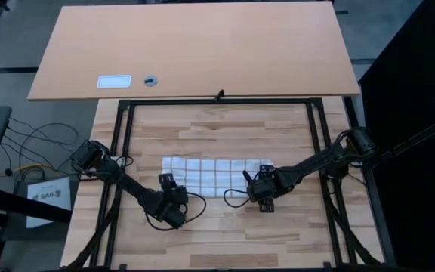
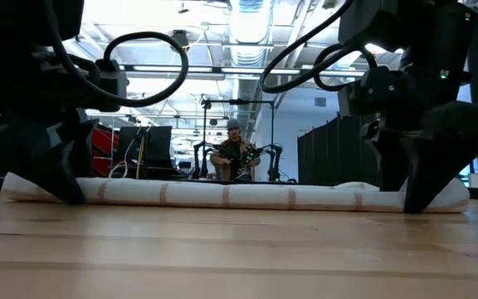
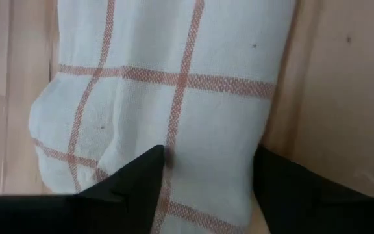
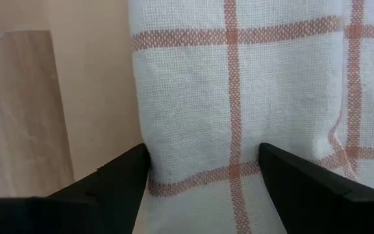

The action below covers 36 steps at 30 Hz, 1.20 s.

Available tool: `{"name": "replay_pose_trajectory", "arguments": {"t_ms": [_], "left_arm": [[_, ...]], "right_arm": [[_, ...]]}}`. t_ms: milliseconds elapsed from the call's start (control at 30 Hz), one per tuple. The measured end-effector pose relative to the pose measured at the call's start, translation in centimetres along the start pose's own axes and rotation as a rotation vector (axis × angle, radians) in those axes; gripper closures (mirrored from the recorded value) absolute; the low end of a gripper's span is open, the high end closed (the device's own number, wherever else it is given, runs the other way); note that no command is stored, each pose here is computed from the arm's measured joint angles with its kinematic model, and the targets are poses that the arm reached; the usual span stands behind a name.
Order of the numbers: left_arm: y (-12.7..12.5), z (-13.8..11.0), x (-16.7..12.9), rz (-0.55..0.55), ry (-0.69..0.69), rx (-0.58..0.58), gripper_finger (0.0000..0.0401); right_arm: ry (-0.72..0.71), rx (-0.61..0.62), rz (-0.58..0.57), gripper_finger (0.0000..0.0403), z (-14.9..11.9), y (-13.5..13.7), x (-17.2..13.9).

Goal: Roll towel
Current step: Fold the white checkered towel

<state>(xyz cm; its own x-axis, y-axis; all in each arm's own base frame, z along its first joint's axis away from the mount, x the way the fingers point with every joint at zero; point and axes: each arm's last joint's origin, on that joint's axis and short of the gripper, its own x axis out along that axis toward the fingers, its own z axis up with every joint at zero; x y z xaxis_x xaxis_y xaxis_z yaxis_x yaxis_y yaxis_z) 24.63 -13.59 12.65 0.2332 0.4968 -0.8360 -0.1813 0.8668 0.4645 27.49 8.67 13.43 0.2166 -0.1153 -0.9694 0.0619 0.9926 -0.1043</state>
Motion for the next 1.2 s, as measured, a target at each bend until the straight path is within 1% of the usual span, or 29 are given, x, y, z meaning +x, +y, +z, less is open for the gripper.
{"name": "replay_pose_trajectory", "arguments": {"t_ms": [100,200,233,333,367,467,500,567,633,733,867,1067,1200], "left_arm": [[0.0,-0.3,0.7,-0.004,-0.014,0.001,0.0283],[0.1,-1.0,1.6,0.000,-0.024,-0.006,0.0368],[0.1,-1.2,1.8,0.009,-0.029,-0.004,0.0383],[0.3,-1.3,1.7,0.009,-0.027,0.000,0.0393],[0.4,-1.3,1.6,-0.004,-0.024,0.003,0.0395],[0.8,-1.0,0.6,-0.083,-0.004,-0.015,0.0397],[1.1,-0.9,0.1,-0.118,0.006,-0.022,0.0398],[1.6,-0.6,-0.9,-0.224,0.045,-0.046,0.0399],[2.3,-0.2,-2.2,-0.309,0.040,-0.079,0.0399],[3.5,0.1,-3.7,-0.394,0.020,-0.120,0.0400],[5.1,0.5,-4.6,-0.497,0.025,-0.156,0.0400],[6.9,1.3,-4.2,-0.598,0.056,-0.114,0.0401],[8.1,1.7,-3.3,-0.614,0.070,-0.087,0.0401]], "right_arm": [[-0.001,0.009,0.006,0.0173,0.0,0.0,0.0],[-0.001,0.046,0.011,0.0243,0.1,-0.2,0.2],[-0.001,0.056,0.011,0.0271,0.0,-0.3,0.3],[-0.002,0.099,0.028,0.0364,-0.5,-0.5,0.8],[0.002,0.109,0.048,0.0382,-0.6,-0.5,0.9],[0.006,0.130,0.067,0.0391,-0.8,0.1,0.8],[0.005,0.134,0.092,0.0394,-0.9,0.4,0.7],[0.001,0.136,0.176,0.0397,-0.8,1.0,0.2],[0.001,0.135,0.262,0.0398,-0.9,1.5,-0.4],[0.005,0.126,0.356,0.0400,-1.0,1.9,-1.2],[0.025,0.124,0.462,0.0401,-0.9,2.0,-1.9],[0.060,0.148,0.545,0.0402,-0.6,1.3,-1.9],[0.074,0.180,0.568,0.0402,-0.3,0.4,-1.8]]}}
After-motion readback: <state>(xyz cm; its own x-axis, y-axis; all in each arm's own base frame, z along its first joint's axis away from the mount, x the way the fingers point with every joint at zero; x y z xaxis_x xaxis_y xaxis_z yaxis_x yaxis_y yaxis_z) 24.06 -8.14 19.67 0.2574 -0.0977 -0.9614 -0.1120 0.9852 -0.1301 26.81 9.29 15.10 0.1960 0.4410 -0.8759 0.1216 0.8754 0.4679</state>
